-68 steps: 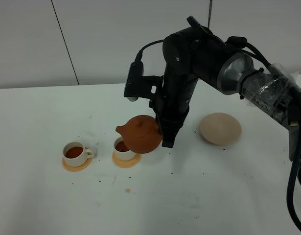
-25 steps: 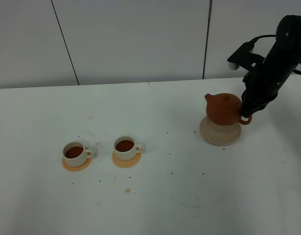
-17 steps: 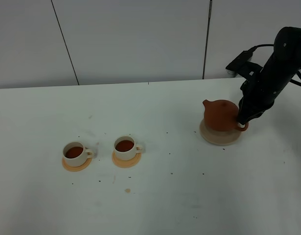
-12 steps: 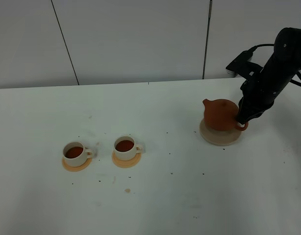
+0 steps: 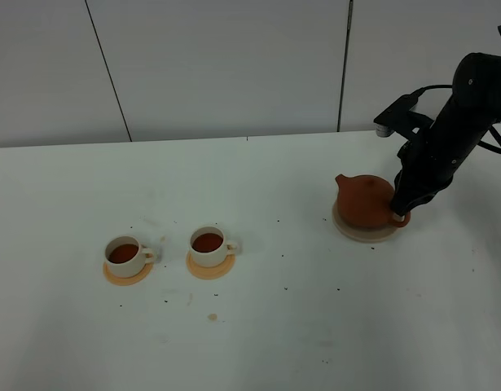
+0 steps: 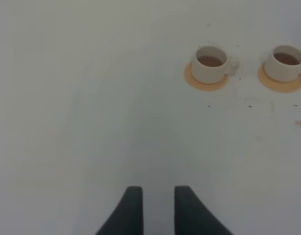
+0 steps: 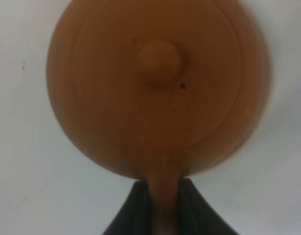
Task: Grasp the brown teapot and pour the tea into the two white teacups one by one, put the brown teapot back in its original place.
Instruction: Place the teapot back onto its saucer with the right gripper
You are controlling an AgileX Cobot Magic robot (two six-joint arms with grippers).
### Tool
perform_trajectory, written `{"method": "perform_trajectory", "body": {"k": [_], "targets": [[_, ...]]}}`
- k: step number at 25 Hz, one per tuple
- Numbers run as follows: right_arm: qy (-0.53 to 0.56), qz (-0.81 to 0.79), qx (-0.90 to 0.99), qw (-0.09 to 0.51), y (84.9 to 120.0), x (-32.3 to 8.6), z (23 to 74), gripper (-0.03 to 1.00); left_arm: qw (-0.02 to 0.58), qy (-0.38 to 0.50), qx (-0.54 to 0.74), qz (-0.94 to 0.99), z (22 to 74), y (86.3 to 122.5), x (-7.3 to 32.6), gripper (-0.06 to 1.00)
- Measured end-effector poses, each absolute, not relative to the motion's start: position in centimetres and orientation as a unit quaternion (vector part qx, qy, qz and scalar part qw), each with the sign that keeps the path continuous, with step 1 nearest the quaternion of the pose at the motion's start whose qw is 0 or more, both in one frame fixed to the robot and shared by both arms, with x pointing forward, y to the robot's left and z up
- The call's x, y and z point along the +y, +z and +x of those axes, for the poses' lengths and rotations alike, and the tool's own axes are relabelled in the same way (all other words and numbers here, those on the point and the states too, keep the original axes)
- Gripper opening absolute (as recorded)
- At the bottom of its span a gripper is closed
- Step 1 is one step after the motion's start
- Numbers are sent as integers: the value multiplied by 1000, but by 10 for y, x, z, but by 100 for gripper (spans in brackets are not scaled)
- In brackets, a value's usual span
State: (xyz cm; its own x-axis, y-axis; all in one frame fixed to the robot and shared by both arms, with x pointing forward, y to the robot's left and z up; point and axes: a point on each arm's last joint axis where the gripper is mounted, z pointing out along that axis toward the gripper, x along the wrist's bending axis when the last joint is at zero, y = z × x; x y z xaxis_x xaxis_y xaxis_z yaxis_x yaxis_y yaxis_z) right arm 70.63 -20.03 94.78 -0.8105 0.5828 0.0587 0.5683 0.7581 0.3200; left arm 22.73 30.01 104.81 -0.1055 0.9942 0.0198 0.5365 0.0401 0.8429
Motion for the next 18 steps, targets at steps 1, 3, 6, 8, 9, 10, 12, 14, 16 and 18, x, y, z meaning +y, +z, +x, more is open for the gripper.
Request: {"method": "perform_trajectory", "body": {"k": [1,3,6,8,9,10,12,14,16,18], "targets": [[164,308,937,21,947,-200,706,9,315,363,649,590,227,1048,300,23],[164,308,937,19,945,-200,706,9,315,363,649,590,227,1048,300,23],[163,311,936,9,940,-200,705,9,315,363,649,590,227,1048,300,23],[163,313,935,4,936,-199,703,9,315,363,649,590,227,1048,300,23],[163,315,935,1,935,-199,702,9,315,363,649,590,227,1048,300,23],[163,315,935,0,934,-199,702,9,315,363,649,590,227,1048,300,23],[164,316,934,-1,933,-199,701,9,315,363,649,590,227,1048,300,23],[164,316,934,0,933,-199,701,9,315,363,649,590,227,1048,300,23],[164,316,934,0,933,-199,701,9,315,363,649,590,227,1048,300,23],[164,316,934,0,933,-199,701,9,315,363,649,590,227,1048,300,23]]}}
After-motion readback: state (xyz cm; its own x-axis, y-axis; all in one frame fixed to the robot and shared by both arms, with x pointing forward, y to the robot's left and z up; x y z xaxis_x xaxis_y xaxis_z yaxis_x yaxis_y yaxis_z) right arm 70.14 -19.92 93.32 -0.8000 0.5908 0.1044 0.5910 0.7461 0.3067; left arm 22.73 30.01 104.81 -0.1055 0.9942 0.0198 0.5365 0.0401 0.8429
